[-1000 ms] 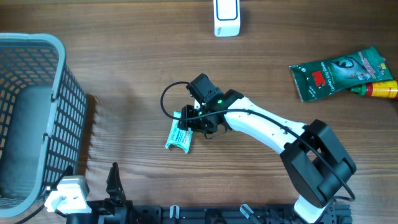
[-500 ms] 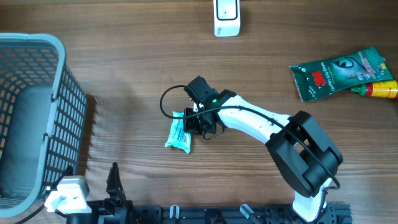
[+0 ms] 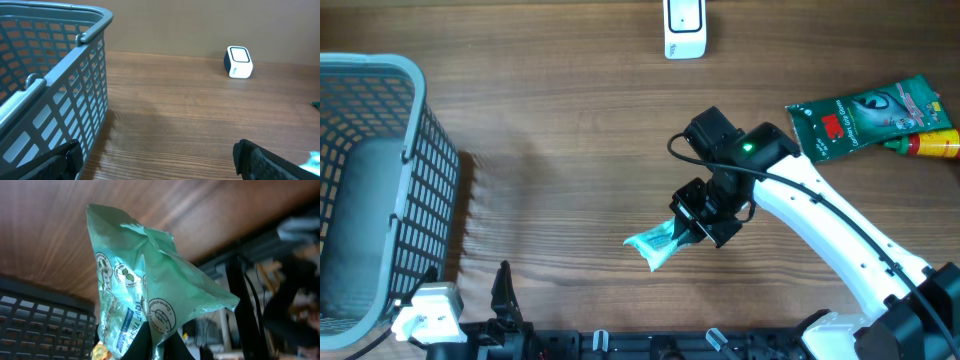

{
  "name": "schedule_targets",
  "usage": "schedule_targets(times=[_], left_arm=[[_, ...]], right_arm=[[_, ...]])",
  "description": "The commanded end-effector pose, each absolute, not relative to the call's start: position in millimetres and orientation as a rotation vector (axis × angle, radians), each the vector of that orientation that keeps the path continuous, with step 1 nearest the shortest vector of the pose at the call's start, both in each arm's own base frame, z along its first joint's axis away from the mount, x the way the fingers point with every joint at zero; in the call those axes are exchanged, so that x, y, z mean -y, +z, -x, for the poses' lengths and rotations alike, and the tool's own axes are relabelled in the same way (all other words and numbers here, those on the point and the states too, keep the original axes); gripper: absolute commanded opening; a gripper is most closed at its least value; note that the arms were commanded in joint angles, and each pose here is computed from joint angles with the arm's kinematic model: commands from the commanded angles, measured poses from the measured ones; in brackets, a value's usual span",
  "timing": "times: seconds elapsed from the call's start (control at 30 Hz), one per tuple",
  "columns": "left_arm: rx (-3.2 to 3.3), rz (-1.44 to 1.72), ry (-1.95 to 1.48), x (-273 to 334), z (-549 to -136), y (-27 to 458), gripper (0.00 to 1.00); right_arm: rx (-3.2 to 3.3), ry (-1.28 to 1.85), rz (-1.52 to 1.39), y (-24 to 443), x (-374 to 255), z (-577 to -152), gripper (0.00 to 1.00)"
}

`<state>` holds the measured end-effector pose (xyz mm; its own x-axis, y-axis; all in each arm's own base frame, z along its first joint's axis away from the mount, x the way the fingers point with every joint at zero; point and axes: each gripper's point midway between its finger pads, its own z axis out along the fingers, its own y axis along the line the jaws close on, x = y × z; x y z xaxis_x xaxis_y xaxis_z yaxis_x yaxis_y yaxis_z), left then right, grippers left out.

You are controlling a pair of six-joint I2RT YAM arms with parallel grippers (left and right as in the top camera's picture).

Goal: Scan the item barcode
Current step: 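Reach right gripper to the mint wipes pack and grasp it, then lift the wipes pack and hold it at the scanner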

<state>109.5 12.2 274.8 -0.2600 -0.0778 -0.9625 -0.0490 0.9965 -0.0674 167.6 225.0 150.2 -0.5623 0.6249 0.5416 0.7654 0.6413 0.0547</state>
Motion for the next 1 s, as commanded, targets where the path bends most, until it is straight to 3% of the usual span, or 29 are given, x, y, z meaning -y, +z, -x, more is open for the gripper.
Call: schedule_targets(times=[0.0, 0.17, 0.43, 0.67, 0.83, 0.97], left_arm=[[-1.828, 0.097, -0.031, -12.1, -108.9, 275.9, 1.0], [-1.828, 0.097, -0.031, -12.1, -108.9, 275.9, 1.0], [-1.828, 0.097, -0.031, -12.1, -108.9, 275.9, 1.0], [-1.828, 0.097, -0.031, -12.1, -108.9, 275.9, 1.0], [-1.828, 0.097, -0.031, -12.1, -108.9, 275.9, 1.0], [-1.828, 0.097, -0.031, -12.1, -108.9, 275.9, 1.0]], right_arm=[[2.227, -0.377, 1.123, 162.7, -231.6, -151.2, 0.04], [1.981, -0.197, 1.358, 170.6, -227.2, -132.3, 0.04], [1.67, -0.22, 1.666, 175.2, -225.3, -166.4, 0.05], [1.554, -0.44, 1.645, 185.6, -226.7, -209.1, 0.05], [1.375, -0.464, 1.488, 195.5, -247.7, -213.5, 0.05], [1.186, -0.384, 1.465, 167.5, -256.5, -232.2, 0.05]])
